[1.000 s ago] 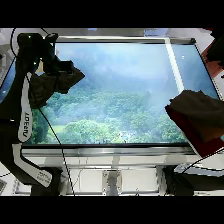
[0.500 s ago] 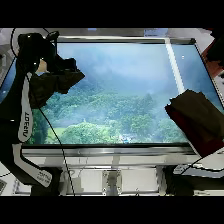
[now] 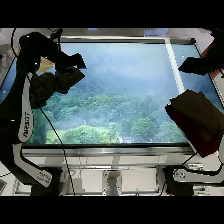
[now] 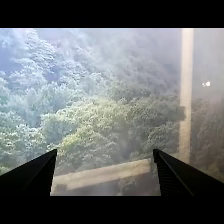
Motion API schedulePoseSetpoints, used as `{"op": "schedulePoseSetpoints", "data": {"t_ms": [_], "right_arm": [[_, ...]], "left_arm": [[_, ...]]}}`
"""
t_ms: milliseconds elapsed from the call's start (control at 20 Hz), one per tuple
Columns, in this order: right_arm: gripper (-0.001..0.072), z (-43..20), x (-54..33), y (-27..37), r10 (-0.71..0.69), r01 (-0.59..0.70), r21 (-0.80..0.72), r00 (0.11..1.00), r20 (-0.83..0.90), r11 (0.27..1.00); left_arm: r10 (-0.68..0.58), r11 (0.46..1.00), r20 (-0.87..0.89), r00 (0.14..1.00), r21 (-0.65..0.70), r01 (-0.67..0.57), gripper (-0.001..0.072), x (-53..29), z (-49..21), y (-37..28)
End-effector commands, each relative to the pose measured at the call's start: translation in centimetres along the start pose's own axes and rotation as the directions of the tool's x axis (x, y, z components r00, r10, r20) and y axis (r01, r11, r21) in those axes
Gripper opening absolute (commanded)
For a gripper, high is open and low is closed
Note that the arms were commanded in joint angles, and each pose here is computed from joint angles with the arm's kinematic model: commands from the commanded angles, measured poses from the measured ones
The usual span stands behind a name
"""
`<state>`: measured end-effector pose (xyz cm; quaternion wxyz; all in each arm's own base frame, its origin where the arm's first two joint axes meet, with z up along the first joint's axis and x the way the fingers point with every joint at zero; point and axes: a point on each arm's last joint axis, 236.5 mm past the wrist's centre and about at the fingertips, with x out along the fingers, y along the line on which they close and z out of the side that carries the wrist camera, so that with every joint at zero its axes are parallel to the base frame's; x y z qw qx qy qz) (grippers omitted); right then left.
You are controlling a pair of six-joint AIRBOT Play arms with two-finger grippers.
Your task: Fold the shirts.
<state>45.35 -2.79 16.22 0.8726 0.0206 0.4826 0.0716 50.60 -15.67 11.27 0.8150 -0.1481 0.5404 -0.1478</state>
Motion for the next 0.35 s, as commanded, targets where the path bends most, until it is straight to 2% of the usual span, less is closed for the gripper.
{"op": "schedulePoseSetpoints", "data": {"t_ms": [0,300], "right_arm": [[0.0477,-0.33,0.48,-1.30,-0.183,0.177,-0.134,0.983,-0.031,0.975],[0.0477,-0.26,0.57,-0.80,-0.159,0.154,-0.127,0.987,-0.028,0.980]], "left_arm": [[-0.012,1.000,0.000,1.000,-0.001,0.012,0.0704,-0.04,0.00,-0.31],[-0.008,1.000,-0.023,1.000,0.001,0.008,0.0704,-0.03,-0.55,-0.21]]}}
